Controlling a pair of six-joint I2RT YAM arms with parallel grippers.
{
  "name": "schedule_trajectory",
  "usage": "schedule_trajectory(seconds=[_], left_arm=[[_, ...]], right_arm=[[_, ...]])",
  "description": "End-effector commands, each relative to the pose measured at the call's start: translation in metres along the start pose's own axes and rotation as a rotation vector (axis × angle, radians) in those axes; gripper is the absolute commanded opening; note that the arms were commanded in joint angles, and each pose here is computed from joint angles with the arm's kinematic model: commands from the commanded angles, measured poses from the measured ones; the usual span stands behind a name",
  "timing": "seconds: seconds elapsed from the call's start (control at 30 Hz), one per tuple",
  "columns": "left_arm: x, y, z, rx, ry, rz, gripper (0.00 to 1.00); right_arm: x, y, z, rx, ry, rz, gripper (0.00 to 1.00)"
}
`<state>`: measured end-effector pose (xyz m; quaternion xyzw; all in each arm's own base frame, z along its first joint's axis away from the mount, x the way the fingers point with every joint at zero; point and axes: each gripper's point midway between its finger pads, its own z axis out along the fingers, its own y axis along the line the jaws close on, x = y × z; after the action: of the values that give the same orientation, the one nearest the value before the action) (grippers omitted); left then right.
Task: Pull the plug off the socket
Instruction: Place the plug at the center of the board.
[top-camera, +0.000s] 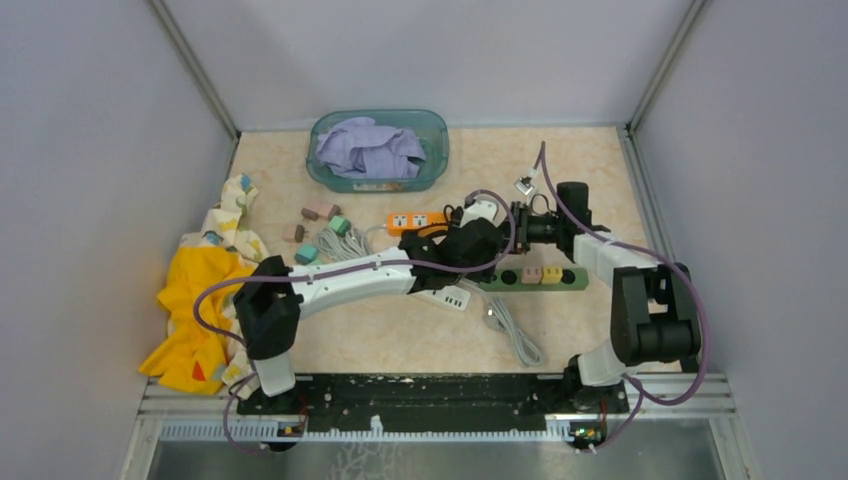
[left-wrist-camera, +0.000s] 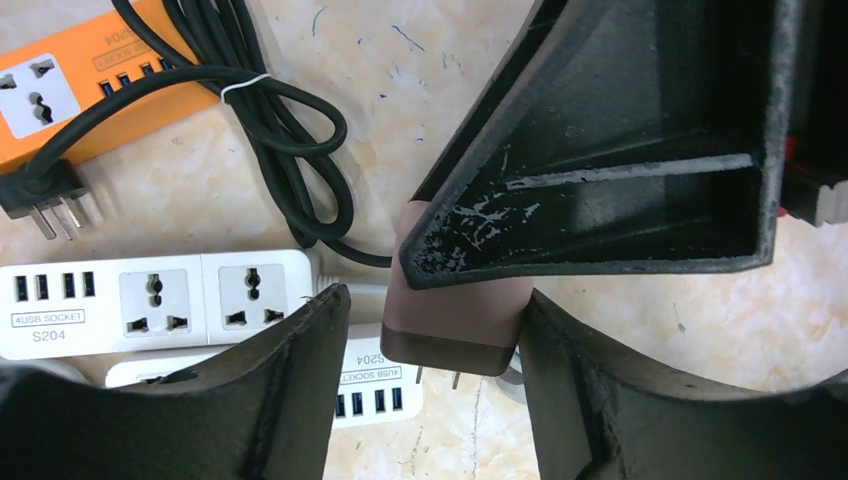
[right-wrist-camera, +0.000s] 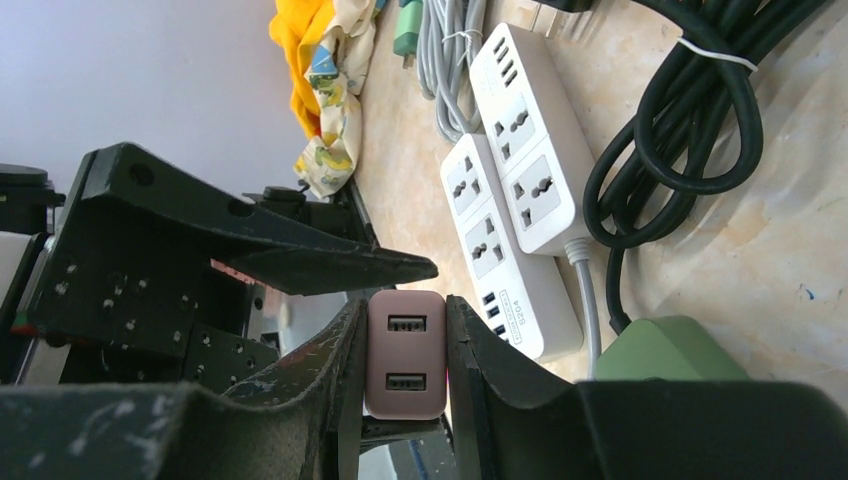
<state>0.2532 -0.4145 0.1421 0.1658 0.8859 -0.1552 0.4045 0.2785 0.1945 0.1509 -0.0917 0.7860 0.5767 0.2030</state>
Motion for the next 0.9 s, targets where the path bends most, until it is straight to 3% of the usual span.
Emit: schedule_trajectory(seconds=[0.0,0.13,0.3,0.43,0.5,0.63,0.73,0.87], left_arm=[[-0.012,0.005,-0.004,-0.026,-0.024,0.064,0.64],[-0.013,0.001,-0.004,0.005,-0.038,0.070,0.53],[-0.014,0.003,-0.006,0.011,-0.047,0.086,0.19],[-0.012,0.008,-0.009,0.014,-0.057,0.106,0.01],[-0.010,0.012,-0.011,0.017,-0.061,0.107,0.00],[-0.001,0.027,-0.019,0.025,-0.074,0.099,0.00],[0.007,0.040,-0.027,0.042,-0.094,0.081,0.00],[0.020,0.068,-0.036,0.055,-0.115,0.035,0.00]], right_arm=[[-0.013,0.014,0.001,-0.035,-0.003,-0.060,0.00],[-0.013,0.014,0.001,-0.038,-0.002,-0.060,0.00],[-0.013,0.016,0.001,-0.046,0.002,-0.062,0.00],[-0.012,0.020,0.000,-0.065,0.009,-0.071,0.15],[-0.012,0.022,-0.001,-0.070,0.012,-0.079,0.31],[-0.014,0.025,-0.003,-0.064,0.022,-0.126,0.52],[-0.014,0.027,-0.004,-0.062,0.027,-0.150,0.61],[-0.015,0.028,-0.004,-0.067,0.028,-0.175,0.63]])
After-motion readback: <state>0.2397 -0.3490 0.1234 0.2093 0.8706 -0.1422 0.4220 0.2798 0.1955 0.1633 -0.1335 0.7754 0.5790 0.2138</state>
